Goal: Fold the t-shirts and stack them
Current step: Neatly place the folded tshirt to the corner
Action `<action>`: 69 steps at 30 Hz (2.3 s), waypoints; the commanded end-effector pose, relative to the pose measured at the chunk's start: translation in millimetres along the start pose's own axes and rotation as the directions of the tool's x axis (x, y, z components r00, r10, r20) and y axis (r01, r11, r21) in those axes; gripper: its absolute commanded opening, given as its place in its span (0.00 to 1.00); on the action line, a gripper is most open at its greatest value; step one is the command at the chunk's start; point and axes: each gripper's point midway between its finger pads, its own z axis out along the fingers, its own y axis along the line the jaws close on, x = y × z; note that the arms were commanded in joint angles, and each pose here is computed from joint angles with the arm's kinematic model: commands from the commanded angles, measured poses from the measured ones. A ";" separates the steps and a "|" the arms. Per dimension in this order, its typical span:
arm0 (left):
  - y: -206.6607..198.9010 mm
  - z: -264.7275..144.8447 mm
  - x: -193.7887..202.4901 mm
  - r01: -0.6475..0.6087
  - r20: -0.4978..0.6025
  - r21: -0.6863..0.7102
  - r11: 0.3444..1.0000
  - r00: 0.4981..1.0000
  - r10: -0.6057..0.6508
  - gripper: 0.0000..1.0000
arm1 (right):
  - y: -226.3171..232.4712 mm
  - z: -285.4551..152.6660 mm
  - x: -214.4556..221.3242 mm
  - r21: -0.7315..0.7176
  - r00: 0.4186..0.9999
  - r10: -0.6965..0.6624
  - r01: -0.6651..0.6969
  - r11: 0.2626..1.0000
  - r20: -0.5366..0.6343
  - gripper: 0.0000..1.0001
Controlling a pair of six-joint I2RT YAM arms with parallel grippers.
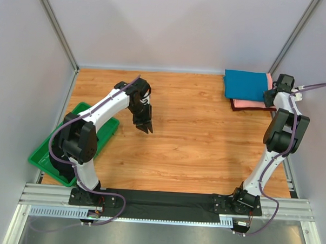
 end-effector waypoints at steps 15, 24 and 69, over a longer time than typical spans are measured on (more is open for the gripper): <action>-6.0 -8.8 -1.9 -0.020 0.025 0.018 1.000 0.999 0.020 0.32 | 58.5 -37.0 -46.9 -0.148 0.995 -0.053 0.065 0.987 0.085 0.00; -5.9 -10.5 1.6 -0.015 0.028 0.027 1.000 1.000 0.014 0.33 | 76.7 -58.6 -84.1 -0.190 0.987 -0.078 0.105 0.976 0.143 0.00; -8.8 0.6 -0.3 0.005 0.000 -0.004 1.000 1.000 -0.005 0.32 | -17.5 5.9 -81.2 -0.052 0.979 -0.114 0.125 0.991 0.166 0.00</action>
